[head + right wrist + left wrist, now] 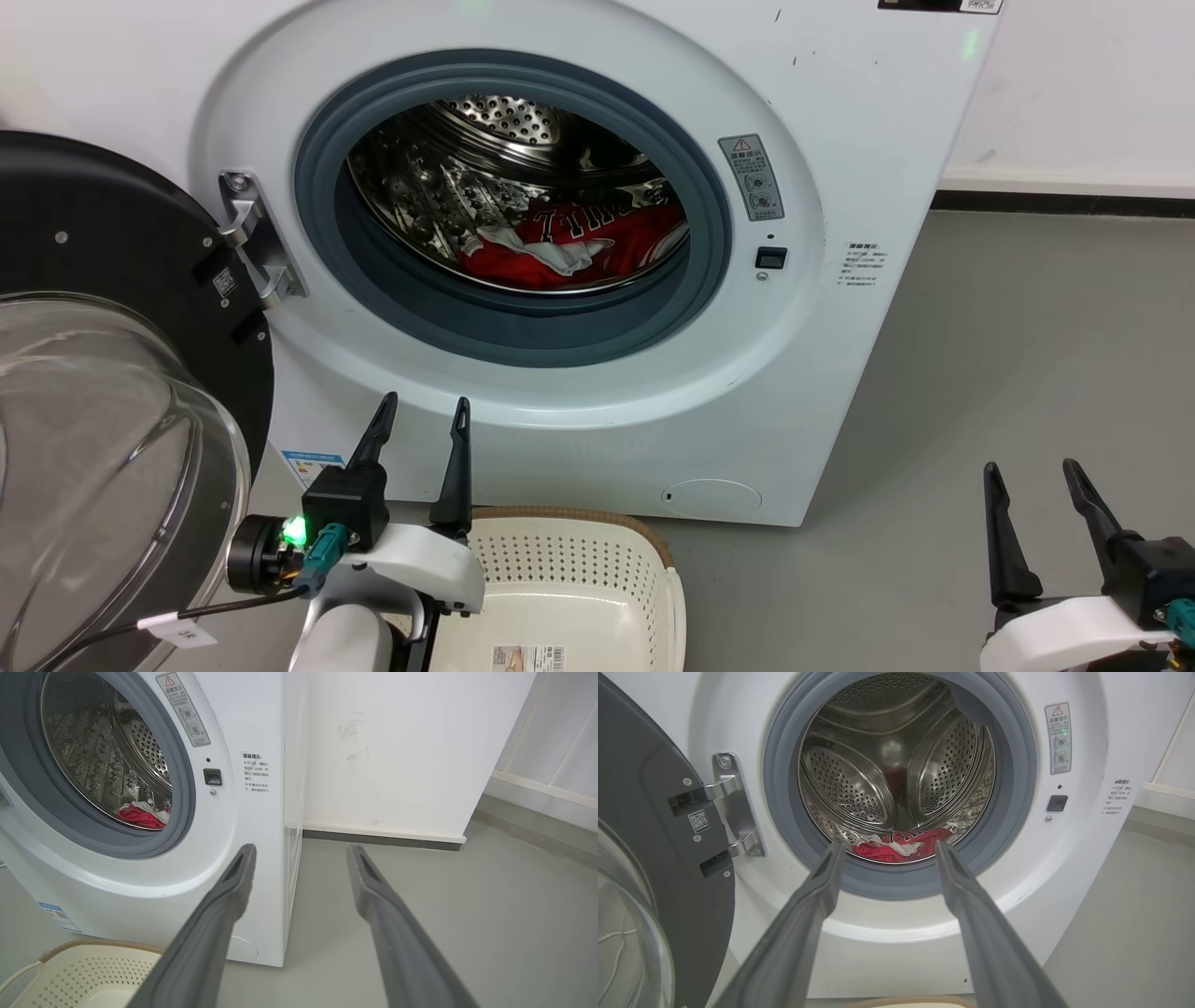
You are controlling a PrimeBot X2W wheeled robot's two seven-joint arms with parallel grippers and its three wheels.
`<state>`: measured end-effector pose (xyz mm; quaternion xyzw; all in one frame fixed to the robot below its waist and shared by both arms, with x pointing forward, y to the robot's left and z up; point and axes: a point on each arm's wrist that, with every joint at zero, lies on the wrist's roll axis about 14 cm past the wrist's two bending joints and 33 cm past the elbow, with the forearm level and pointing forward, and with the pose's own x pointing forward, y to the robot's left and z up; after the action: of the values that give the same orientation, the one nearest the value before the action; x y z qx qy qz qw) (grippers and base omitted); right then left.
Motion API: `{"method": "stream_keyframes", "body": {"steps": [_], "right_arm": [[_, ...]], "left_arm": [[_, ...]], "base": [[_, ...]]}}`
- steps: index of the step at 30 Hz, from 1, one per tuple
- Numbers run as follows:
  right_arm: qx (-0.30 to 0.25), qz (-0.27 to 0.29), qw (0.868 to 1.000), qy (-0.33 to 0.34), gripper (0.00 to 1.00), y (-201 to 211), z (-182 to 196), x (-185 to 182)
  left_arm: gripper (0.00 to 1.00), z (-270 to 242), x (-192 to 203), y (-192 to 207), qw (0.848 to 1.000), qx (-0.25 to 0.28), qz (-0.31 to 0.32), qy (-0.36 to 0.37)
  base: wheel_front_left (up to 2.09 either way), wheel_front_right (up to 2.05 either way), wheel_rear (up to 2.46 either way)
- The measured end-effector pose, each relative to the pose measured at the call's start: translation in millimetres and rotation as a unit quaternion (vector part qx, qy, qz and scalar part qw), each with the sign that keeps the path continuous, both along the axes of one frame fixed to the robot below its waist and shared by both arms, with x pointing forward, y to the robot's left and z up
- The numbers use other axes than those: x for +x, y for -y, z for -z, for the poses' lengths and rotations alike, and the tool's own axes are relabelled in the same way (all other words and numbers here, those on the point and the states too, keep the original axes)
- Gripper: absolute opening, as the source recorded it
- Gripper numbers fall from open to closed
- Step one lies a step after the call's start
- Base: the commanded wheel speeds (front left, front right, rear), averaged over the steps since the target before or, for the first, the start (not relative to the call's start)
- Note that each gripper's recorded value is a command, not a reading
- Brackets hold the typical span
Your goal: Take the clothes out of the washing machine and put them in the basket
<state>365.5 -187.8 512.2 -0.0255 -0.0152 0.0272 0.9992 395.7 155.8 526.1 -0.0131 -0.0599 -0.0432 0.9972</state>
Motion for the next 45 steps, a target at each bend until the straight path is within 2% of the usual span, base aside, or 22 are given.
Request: {"method": "stream_keyframes", "body": {"steps": [24,37,45], "right_arm": [[0.012,0.002,1.0,0.0,1.0,1.0,2.4,5.7],[0.015,0.0,1.0,0.027,1.0,-0.4,-6.7,50.5],[0.022,-0.021,0.999,0.034,1.0,-16.0,4.0,85.8]], "left_arm": [[1.0,9.6,6.7,-1.6,1.0,0.0,-0.007,-0.014],[1.0,24.5,69.3,6.4,1.0,0.009,-0.006,-0.028],[1.0,52.5,118.6,12.5,0.998,0.021,0.003,-0.051]], "base": [[0.0,0.0,0.0],[0.0,0.0,0.0],[0.0,0.0,0.0]]}}
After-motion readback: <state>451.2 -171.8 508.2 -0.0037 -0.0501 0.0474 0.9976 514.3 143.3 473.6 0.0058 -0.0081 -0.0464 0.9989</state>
